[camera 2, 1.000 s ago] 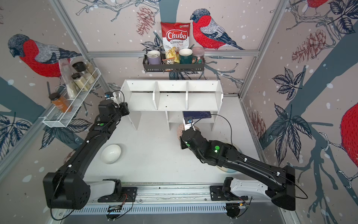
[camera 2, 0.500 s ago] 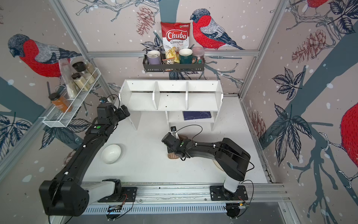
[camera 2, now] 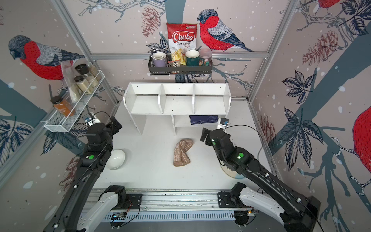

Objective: Wipe the bookshelf clean with a cloth
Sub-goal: Reset both arms

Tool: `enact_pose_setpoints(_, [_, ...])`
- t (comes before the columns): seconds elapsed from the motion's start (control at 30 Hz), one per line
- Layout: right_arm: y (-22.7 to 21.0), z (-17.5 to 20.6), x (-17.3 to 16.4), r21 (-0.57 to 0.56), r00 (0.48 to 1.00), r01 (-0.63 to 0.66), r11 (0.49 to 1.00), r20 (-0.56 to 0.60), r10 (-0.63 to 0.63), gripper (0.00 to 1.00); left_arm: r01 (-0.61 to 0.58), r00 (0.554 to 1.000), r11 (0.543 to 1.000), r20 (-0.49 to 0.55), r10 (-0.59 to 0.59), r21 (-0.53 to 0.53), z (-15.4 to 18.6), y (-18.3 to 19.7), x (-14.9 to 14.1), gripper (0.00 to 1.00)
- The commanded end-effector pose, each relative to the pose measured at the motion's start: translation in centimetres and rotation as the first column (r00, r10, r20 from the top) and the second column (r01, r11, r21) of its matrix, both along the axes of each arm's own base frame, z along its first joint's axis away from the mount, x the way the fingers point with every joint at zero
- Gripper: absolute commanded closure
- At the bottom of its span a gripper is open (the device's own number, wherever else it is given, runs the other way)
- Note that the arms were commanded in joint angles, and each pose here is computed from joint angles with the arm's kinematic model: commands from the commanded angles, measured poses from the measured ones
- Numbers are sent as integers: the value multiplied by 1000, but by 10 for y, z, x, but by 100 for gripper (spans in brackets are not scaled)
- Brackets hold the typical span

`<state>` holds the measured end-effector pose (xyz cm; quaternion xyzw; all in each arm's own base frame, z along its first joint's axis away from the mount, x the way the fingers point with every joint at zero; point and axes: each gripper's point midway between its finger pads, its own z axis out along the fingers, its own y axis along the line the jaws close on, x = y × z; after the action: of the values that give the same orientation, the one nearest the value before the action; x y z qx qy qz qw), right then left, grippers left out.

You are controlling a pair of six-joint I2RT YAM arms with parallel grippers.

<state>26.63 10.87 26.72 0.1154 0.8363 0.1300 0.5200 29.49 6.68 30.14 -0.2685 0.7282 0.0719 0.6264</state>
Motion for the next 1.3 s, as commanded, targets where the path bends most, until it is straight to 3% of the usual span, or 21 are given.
enact_pose_setpoints(0.0, [-80,2,-10,-15,965,261,965,-9,-261,0,-26,995,999,92,24,23,-2,5,-5,2])
enact_pose_setpoints(0.13, [-155,11,-5,19,833,545,839,109,-543,0,-37,996,997,88,32,62,-25,7,-2,2])
enact_pose_setpoints(0.27, [-191,0,3,-35,744,657,753,195,-639,0,-11,997,993,-70,19,117,-63,5,24,2])
enact_pose_setpoints(0.4, [-228,-46,15,-71,653,757,650,113,-749,0,61,968,988,-251,-24,140,-123,2,55,2])
enact_pose_setpoints(0.5, [-242,-74,25,-101,618,786,610,94,-780,0,166,929,980,-351,-116,114,-165,-7,74,2])
enact_pose_setpoints(0.57, [-244,-95,37,-130,634,773,621,122,-764,0,157,926,981,-362,-106,113,-185,-4,79,2])
enact_pose_setpoints(0.63, [-239,-108,50,-123,668,744,656,154,-728,0,122,953,983,-292,-77,138,-184,2,81,2])
enact_pose_setpoints(0.7, [-223,-126,71,-154,752,658,737,169,-637,0,114,966,981,-246,-73,155,-185,4,83,2])
enact_pose_setpoints(0.73, [-212,-142,84,-207,810,585,784,109,-576,0,121,963,980,-257,-78,157,-187,3,88,1])
enact_pose_setpoints(0.8, [-196,-153,104,-301,842,536,789,120,-526,0,164,935,974,-341,-102,158,-196,-4,96,2])
enact_pose_setpoints(0.87, [-146,-157,126,-431,938,342,835,101,-332,0,244,918,952,-360,-165,186,-198,-21,108,2])
enact_pose_setpoints(0.93, [-139,-155,124,-423,946,323,846,120,-301,0,288,920,933,-334,-207,215,-205,-34,99,2])
enact_pose_setpoints(1.0, [-150,-164,116,-298,948,310,903,165,-271,0,172,977,946,-169,-128,274,-197,-23,82,3])
enact_pose_setpoints(1.03, [-151,-161,114,-299,943,318,900,201,-267,0,158,980,950,-160,-118,269,-198,-22,77,3])
enact_pose_setpoints(1.1, [-147,-166,116,-333,953,301,894,133,-272,0,164,970,955,-218,-110,248,-200,-20,77,2])
enact_pose_setpoints(1.17, [-147,-164,115,-328,947,313,891,175,-268,0,179,971,947,-205,-126,265,-199,-23,86,2])
enact_pose_setpoints(1.27, [-147,-165,114,-334,950,311,890,145,-277,0,196,958,944,-256,-128,264,-202,-26,86,2])
